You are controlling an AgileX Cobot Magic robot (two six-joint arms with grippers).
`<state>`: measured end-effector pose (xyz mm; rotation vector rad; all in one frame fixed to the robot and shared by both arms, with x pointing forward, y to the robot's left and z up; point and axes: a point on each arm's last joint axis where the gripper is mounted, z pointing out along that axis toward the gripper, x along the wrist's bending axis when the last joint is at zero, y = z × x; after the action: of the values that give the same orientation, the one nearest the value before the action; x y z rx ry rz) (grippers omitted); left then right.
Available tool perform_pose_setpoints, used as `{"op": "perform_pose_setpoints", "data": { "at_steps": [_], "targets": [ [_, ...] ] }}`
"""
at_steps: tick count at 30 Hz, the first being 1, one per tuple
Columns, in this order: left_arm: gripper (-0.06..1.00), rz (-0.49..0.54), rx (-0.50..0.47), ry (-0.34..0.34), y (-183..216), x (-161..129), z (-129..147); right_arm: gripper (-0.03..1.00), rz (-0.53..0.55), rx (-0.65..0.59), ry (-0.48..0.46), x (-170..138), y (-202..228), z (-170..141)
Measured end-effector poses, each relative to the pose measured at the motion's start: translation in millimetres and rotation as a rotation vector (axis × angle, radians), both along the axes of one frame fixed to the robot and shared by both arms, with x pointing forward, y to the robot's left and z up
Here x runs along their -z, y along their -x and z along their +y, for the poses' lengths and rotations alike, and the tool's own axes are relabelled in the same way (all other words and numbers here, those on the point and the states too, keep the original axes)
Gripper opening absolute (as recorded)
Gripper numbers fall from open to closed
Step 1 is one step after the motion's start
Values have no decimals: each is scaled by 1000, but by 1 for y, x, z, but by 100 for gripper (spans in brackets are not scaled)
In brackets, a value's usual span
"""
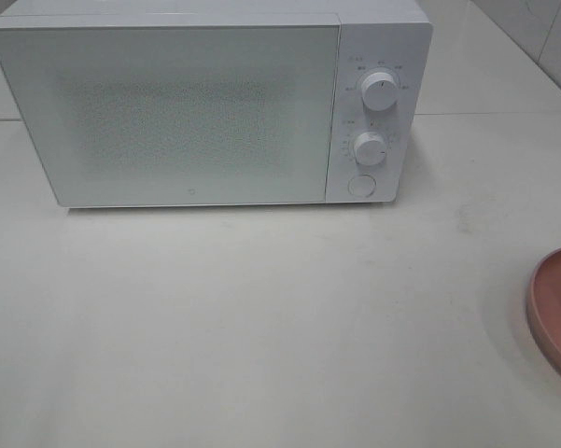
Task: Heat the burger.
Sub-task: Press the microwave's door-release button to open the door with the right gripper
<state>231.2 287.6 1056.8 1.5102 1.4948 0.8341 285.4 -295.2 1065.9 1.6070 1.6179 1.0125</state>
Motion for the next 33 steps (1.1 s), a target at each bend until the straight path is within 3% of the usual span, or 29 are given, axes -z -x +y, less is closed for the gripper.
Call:
{"op": "perform_pose_setpoints", "data": {
  "at_steps": [33],
  "targets": [
    [99, 0, 0, 0, 0, 0, 0, 75, -81, -37, -14, 51, -130, 21]
  ]
}}
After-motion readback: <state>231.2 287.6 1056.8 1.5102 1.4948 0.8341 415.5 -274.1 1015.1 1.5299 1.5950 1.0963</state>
